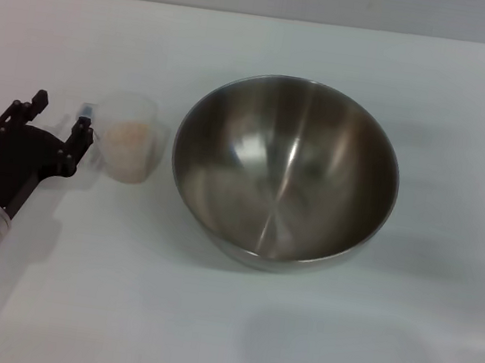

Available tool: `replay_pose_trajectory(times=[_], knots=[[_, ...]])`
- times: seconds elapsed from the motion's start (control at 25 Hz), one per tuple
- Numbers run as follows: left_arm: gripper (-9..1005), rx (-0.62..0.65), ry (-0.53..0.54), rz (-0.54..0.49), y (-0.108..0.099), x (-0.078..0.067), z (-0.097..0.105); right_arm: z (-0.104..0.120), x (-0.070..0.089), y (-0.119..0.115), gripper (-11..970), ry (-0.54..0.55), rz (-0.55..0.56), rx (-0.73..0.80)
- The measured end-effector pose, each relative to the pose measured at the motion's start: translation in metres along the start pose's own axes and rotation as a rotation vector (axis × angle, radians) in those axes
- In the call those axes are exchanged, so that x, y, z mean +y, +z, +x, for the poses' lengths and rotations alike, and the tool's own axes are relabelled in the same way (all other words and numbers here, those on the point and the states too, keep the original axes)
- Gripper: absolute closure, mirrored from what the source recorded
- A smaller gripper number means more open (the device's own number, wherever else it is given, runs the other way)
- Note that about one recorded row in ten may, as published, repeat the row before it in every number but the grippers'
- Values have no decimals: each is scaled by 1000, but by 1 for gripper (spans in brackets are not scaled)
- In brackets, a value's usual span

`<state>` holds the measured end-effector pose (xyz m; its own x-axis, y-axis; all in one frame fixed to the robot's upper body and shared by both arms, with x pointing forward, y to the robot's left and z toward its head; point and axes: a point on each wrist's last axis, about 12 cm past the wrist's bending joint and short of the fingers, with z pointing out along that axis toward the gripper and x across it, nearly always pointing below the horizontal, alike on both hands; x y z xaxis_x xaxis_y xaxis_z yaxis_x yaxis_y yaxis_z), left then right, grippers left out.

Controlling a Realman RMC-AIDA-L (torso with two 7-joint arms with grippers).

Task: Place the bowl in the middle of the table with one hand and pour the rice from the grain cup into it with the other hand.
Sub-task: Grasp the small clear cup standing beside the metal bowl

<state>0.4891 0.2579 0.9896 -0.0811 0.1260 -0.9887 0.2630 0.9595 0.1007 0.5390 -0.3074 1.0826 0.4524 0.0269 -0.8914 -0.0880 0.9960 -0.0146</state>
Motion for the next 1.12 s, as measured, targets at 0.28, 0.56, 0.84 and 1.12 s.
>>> replay_pose_trajectory(times=[0.28, 0.56, 0.84, 1.12], knots=[[523, 0, -5, 5, 2, -1, -1, 0, 0, 0, 442, -1, -1, 1], [749, 3, -1, 22, 5, -5, -2, 0, -1, -2, 441, -2, 4, 6], [925, -17, -13, 26, 6, -9, -5, 0, -2, -5, 441, -3, 7, 6], [968, -97, -3, 19, 6, -11, -15, 0, -3, -6, 441, -3, 16, 4]])
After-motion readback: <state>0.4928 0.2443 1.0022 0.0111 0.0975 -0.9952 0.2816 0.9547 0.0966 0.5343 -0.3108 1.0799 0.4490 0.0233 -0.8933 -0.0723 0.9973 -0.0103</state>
